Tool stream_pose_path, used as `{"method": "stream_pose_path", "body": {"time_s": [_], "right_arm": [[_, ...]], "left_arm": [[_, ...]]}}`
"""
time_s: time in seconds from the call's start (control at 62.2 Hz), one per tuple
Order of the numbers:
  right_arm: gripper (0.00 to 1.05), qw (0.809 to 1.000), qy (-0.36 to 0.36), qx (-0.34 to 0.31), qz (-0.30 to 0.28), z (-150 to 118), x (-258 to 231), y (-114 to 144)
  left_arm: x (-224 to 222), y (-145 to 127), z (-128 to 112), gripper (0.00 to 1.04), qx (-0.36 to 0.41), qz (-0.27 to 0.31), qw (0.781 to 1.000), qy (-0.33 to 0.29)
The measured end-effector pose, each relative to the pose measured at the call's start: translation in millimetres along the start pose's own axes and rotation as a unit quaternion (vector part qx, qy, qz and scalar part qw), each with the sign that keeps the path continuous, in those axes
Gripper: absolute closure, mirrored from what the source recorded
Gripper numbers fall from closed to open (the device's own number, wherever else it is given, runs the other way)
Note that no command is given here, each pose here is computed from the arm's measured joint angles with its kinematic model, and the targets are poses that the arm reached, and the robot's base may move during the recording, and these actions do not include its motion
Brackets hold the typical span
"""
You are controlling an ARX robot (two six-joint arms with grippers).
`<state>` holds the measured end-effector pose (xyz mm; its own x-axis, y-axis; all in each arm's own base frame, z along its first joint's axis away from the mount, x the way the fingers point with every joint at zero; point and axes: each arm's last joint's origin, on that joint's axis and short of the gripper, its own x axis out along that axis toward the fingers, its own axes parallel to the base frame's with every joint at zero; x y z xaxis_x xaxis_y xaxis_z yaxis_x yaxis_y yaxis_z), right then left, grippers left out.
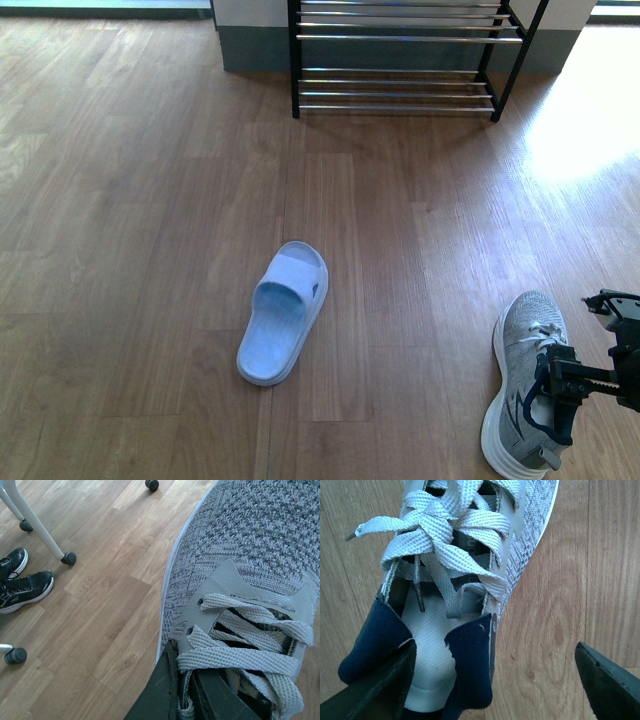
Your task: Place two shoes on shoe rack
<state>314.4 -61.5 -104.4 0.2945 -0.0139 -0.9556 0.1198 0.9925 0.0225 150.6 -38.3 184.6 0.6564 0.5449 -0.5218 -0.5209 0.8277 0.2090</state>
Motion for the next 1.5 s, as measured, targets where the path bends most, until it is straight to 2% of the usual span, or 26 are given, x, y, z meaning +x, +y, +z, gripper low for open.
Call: {"method": "stream_pose_path", "body": {"time_s": [0.08, 0.37, 0.434, 0.547, 0.691, 0.82, 1.109, 1.254, 1.495], "right_arm": [[0.35, 1.000, -0.006, -0.005, 0.001, -2, 4, 3], [0.75, 0.999, -0.025, -0.011, 0.021, -3, 5, 10], [0.89, 0.999, -0.027, -0.011, 0.023, -4, 4, 11], [1.04, 0.999, -0.029, -0.005, 0.025, -5, 2, 11], [1.04, 0.999, -0.038, -0.009, 0.030, -3, -8, 15], [1.04, 0.997, -0.058, -0.042, 0.029, 7, -29, 24], [1.04, 0.977, -0.142, -0.156, 0.023, 26, -127, 32], [1.04, 0.968, -0.179, -0.176, 0.025, 19, -178, 30], [1.04, 0.950, -0.252, -0.168, 0.074, -10, -264, 15]], "left_arm": [[0, 0, 0, 1.03, 0.000, 0.000, 1.000, 0.000], [0, 0, 0, 1.03, 0.000, 0.000, 1.000, 0.000], [0, 0, 0, 1.03, 0.000, 0.000, 1.000, 0.000], [0, 0, 0, 1.03, 0.000, 0.000, 1.000, 0.000], [0, 0, 0, 1.03, 0.000, 0.000, 1.000, 0.000], [0, 0, 0, 1.03, 0.000, 0.000, 1.000, 0.000], [0, 0, 0, 1.03, 0.000, 0.000, 1.000, 0.000], [0, 0, 0, 1.03, 0.000, 0.000, 1.000, 0.000], [0, 0, 0, 1.03, 0.000, 0.000, 1.000, 0.000]]}}
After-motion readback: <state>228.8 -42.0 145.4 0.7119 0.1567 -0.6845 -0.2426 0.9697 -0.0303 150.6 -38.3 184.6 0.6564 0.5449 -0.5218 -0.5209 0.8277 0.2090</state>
